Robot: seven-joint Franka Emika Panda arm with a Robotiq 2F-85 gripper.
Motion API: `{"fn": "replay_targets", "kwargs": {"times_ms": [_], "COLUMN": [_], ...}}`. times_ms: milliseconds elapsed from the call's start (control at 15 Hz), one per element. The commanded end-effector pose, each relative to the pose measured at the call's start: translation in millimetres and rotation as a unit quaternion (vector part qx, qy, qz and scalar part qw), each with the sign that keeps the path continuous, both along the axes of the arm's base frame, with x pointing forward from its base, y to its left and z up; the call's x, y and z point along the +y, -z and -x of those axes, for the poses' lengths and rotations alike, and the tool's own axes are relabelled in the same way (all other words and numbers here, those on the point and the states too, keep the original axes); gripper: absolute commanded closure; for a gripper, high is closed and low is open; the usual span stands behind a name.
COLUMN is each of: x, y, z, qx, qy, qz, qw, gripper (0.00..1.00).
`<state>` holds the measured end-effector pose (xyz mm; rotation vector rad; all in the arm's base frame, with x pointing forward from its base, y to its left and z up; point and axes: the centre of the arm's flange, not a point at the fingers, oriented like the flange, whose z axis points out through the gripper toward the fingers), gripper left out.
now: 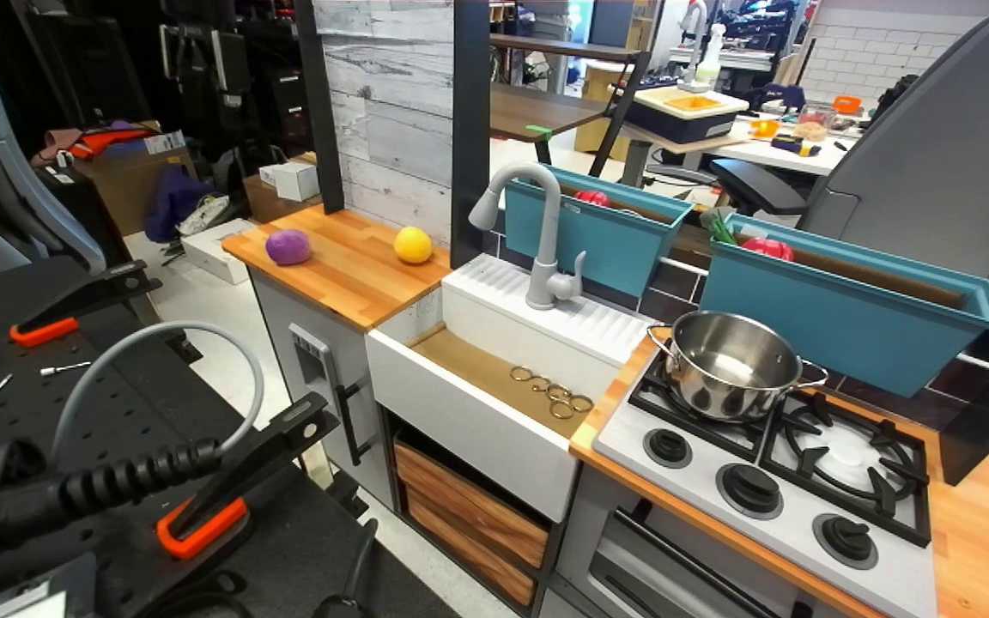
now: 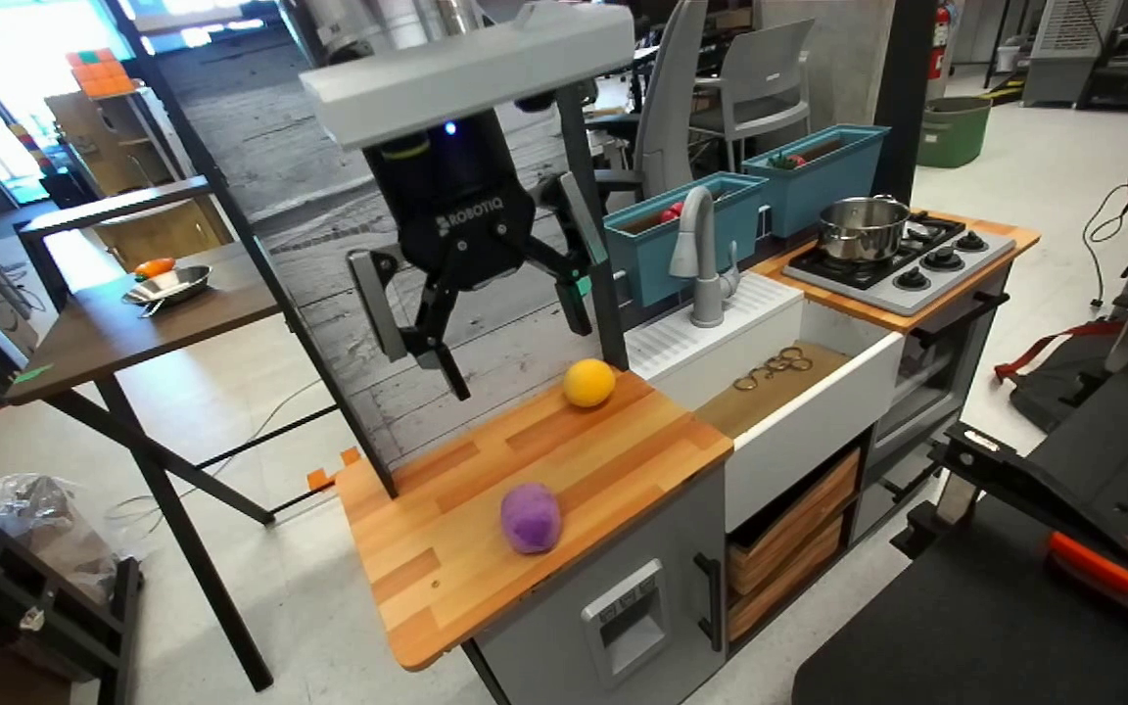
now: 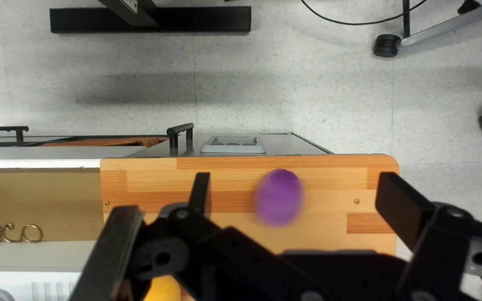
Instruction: Slightly shift the purple toy to the left
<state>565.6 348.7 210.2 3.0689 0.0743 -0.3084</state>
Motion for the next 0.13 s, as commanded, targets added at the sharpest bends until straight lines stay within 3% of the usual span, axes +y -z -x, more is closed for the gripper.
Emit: {"fn": "replay_targets", "kwargs": {"times_ms": [0, 67], "x": [-1.1, -1.7], "y": [-0.2, 1.3], "z": [2.3, 3.3], "qx": [0.001, 0.001], "qy": [0.000, 0.001], "qz": [0.000, 0.000], "qw": [1.0000, 1.0000], "gripper": [0.00, 0.00]}}
